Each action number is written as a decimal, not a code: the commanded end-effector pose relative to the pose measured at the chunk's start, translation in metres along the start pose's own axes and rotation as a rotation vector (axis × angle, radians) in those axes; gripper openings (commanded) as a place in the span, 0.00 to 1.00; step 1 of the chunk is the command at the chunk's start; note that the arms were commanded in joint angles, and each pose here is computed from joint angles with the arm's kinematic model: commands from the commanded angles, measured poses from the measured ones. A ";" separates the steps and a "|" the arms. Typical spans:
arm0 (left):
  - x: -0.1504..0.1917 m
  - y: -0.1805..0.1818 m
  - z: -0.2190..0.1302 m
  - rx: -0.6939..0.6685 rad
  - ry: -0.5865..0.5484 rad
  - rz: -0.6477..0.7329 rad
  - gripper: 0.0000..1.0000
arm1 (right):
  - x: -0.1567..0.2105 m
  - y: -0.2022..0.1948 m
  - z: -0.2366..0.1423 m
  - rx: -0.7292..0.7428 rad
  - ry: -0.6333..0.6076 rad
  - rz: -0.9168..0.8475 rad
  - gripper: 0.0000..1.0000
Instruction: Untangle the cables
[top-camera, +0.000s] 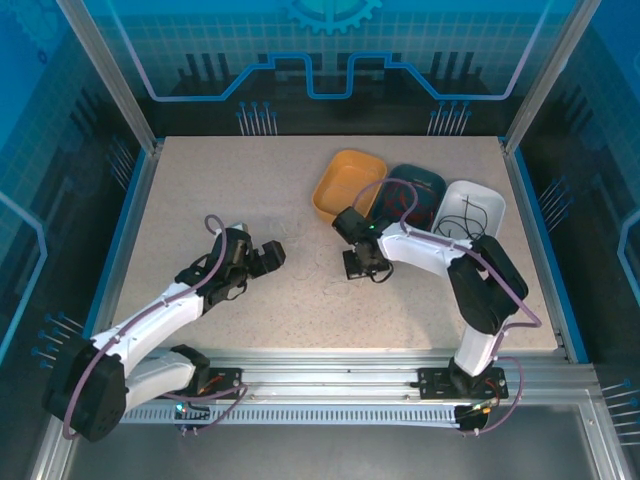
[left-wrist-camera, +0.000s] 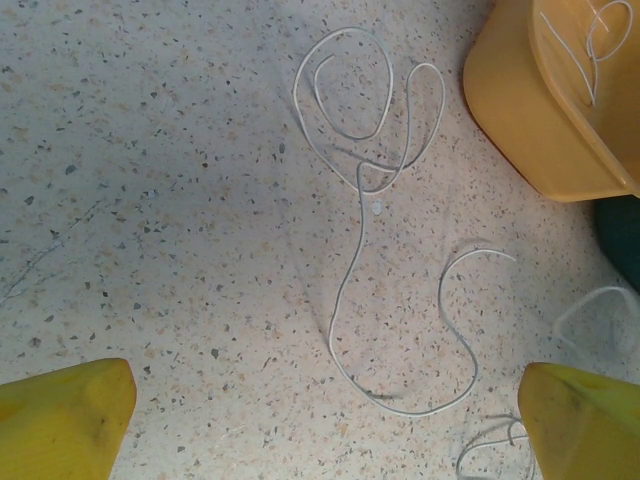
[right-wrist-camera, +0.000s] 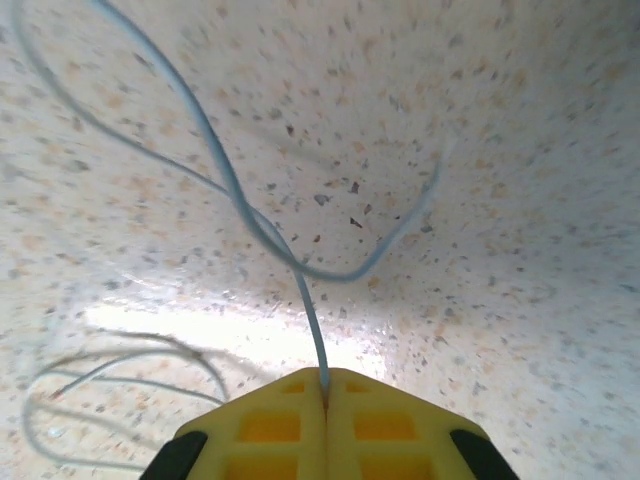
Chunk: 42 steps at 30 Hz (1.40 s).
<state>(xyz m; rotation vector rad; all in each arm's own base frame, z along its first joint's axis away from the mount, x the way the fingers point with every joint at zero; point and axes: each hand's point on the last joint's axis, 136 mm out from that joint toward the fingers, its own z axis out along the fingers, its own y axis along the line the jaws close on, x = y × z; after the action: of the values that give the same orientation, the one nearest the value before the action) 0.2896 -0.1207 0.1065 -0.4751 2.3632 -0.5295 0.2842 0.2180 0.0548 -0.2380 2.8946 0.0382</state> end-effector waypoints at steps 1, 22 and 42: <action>0.005 0.006 -0.002 -0.013 0.010 -0.001 0.99 | -0.010 -0.004 -0.037 0.056 -0.085 -0.025 0.00; 0.000 0.001 -0.004 -0.005 0.008 0.015 0.99 | -0.054 0.014 -0.122 -0.087 -0.345 -0.016 0.00; 0.006 0.000 -0.006 0.001 0.034 0.002 0.99 | -0.187 -0.014 -0.142 -0.063 -0.481 0.008 0.00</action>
<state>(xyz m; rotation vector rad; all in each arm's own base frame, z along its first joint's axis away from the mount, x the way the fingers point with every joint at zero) 0.2845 -0.1200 0.1015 -0.4743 2.3926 -0.5213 0.4155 0.2310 0.2345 -0.1815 2.4276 0.1918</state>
